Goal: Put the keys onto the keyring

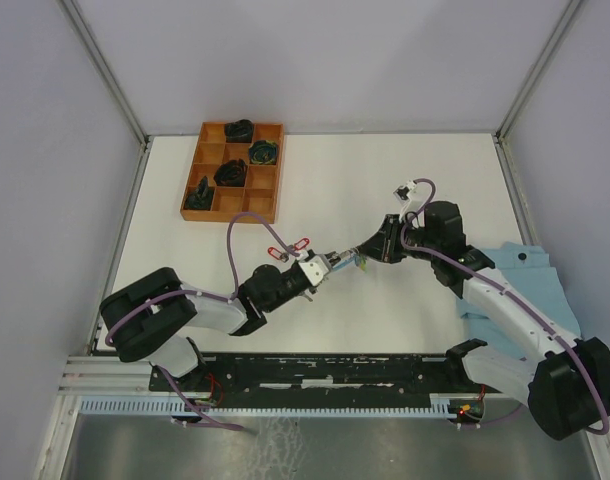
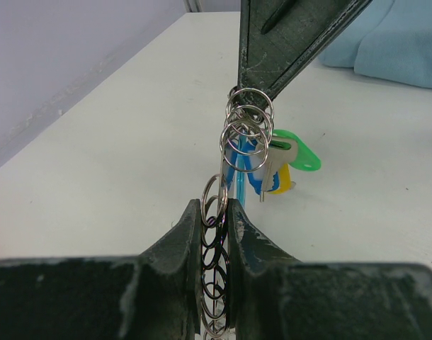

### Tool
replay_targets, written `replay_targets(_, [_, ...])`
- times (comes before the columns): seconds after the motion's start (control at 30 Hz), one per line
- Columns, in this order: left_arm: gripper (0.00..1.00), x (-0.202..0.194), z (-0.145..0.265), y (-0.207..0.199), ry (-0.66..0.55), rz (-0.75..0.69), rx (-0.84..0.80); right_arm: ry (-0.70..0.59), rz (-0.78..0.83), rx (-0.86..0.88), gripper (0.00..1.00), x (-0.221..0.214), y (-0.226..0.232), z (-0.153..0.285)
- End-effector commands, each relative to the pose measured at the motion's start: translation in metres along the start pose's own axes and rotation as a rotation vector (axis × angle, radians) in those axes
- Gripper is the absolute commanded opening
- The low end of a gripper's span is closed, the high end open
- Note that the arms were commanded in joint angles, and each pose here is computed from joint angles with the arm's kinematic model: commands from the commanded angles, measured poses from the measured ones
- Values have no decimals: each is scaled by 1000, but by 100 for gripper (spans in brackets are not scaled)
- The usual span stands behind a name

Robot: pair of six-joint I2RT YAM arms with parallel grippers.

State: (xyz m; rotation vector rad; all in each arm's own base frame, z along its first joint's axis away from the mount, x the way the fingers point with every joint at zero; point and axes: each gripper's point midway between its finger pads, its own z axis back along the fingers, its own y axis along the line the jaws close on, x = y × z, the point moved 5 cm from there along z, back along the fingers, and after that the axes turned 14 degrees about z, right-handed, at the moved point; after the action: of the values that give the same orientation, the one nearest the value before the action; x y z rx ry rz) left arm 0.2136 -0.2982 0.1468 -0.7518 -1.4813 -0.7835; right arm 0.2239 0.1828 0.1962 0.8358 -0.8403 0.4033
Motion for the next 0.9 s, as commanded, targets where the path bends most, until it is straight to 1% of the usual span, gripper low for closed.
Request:
replay_targets(0.0, [3,38,-6,-2,-163,48,-7,-66,43,77,20,16,13,3])
replay_targets(0.13, [3,37,-5,-2,-160,44,-8,-69,57,58,15,17,13,6])
replay_targets(0.3, [3,35,-2,-2,-155,37,-7,-57,77,42,5,17,11,7])
replay_targets(0.43, [3,31,-1,-1,-143,36,0,-50,117,20,1,22,10,11])
replay_targets(0.67, [4,24,0,-3,-122,38,-13,-21,265,-45,1,32,5,18])
replay_targets(0.77, [12,24,0,-5,-124,42,-28,-24,337,-50,1,38,4,19])
replay_targets(0.87, [25,29,0,-9,-141,52,-54,-34,422,-26,1,42,4,18])
